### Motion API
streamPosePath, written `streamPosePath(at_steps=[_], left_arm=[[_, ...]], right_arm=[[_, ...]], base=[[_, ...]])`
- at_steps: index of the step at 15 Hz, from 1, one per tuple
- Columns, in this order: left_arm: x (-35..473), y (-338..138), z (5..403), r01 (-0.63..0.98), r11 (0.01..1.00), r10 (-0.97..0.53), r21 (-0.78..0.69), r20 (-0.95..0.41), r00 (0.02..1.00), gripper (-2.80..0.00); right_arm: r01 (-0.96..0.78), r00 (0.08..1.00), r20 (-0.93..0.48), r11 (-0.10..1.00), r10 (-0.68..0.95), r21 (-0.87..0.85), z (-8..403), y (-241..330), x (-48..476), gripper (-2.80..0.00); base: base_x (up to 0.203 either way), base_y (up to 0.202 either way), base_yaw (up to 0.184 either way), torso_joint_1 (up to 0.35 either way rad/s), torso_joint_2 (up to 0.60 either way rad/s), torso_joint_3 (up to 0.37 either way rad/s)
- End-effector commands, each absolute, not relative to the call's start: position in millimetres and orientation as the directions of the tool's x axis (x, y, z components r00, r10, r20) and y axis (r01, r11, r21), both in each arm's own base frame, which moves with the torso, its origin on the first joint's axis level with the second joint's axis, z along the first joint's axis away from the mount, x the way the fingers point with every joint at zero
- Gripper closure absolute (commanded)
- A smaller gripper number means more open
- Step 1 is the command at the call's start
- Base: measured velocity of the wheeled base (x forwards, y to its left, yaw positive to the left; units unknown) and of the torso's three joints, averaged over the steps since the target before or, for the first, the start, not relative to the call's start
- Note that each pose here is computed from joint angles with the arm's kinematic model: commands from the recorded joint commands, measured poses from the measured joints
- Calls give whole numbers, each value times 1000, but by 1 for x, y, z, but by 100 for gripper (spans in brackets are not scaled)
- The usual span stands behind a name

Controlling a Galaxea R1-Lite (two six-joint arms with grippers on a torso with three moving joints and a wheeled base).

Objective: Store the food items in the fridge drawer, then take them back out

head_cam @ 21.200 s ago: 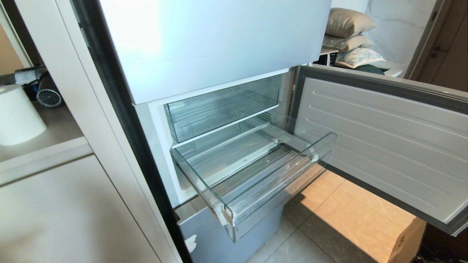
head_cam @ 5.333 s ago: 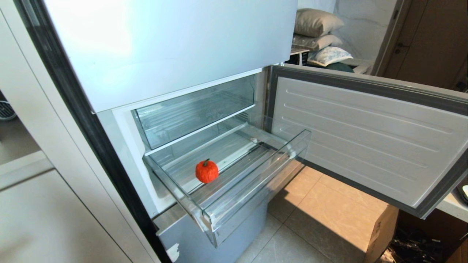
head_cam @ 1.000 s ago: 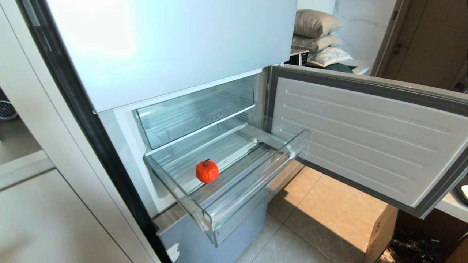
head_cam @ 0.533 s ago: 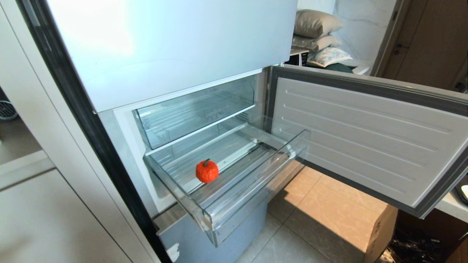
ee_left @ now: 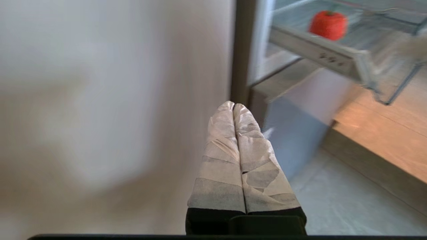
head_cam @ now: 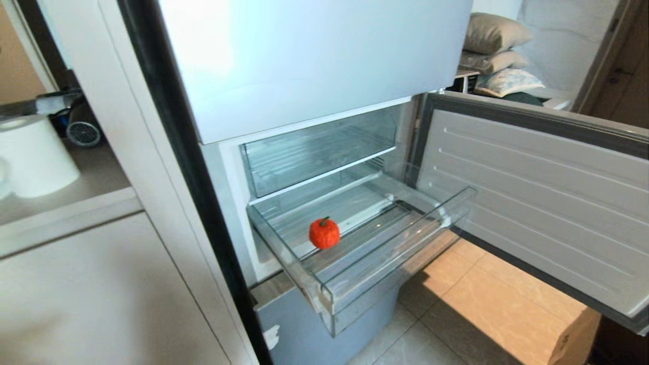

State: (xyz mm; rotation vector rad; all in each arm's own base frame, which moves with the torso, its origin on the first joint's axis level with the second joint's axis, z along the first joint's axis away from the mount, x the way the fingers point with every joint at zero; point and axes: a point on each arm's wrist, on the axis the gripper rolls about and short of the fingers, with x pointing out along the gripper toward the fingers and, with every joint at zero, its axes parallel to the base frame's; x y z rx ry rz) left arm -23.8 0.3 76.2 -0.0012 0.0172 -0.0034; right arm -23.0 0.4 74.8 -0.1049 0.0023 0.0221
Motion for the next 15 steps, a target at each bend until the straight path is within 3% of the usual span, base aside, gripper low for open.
streamPosePath(at_steps=[1, 15], left_arm=[[-24, 0, 76, 3, 1000, -3, -1, -17, 1000, 0], [-24, 0, 76, 3, 1000, -3, -1, -17, 1000, 0]], right_arm=[[-24, 1000, -6, 994, 23, -106, 75, 0, -23, 0], [-16, 1000, -5, 998, 15, -66, 75, 0, -23, 0]], base=[[2, -8, 177, 7, 2, 2], [2, -8, 171, 2, 3, 2]])
